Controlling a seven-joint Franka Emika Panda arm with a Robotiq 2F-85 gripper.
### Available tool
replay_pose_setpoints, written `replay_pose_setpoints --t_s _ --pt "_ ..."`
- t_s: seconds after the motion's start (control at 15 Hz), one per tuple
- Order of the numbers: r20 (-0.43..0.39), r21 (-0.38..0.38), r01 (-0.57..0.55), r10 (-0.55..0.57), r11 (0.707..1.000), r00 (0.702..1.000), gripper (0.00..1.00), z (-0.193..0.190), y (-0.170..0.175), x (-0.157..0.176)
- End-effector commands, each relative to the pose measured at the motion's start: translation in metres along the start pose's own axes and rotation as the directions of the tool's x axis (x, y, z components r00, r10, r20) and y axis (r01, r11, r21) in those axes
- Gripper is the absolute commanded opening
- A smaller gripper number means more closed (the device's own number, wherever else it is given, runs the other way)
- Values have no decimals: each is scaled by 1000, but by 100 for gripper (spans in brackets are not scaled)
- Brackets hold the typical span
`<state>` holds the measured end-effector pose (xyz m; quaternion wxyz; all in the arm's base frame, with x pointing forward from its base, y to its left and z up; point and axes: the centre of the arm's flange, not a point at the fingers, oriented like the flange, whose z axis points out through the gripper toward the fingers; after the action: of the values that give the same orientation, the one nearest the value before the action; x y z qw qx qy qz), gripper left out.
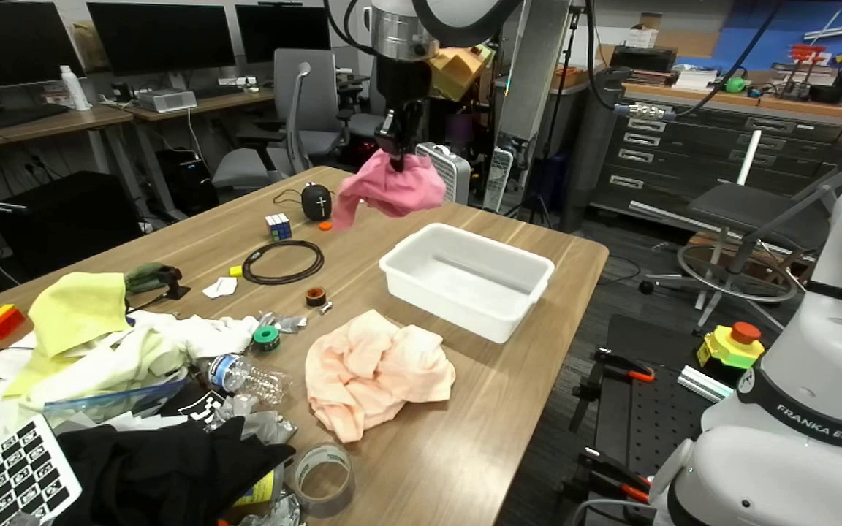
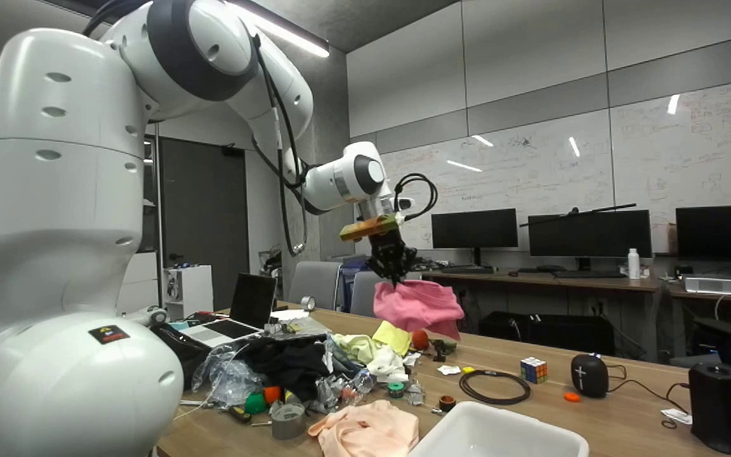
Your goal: Remove the t-shirts from the white storage container
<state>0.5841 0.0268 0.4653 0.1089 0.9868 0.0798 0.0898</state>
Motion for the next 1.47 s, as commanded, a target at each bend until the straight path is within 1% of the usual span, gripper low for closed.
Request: replay_pose_setpoints --t_s 0.0,0.2,0.27,0.4,0.47,0.53,0.6,0.73,0.87,1.07,1.13,1.27,1.4 --pt "-29 -22 123 -123 992 992 3 -23 -55 5" --pt "-59 -11 184 -185 983 981 3 -34 -89 4" --pt "-67 5 199 -198 980 978 3 -35 -95 3" --pt "-81 9 222 -221 975 972 3 -40 -107 -1" --pt "-80 11 232 -230 973 970 33 -41 -110 -3" --pt "-84 1 243 -242 970 967 34 -40 -112 -5" --pt "-80 3 244 -243 970 967 41 -40 -113 -5" --pt "-76 4 242 -241 970 967 57 -41 -111 -7" --pt "-67 -1 224 -224 975 972 70 -39 -107 -8" --pt "-33 -23 180 -181 983 983 94 -34 -88 -14" --pt "-20 -48 155 -156 987 988 99 -32 -77 -18" --pt "3 -80 100 -100 992 995 100 -31 -54 -30" --pt "13 -107 37 -36 994 999 100 -31 -29 -48"
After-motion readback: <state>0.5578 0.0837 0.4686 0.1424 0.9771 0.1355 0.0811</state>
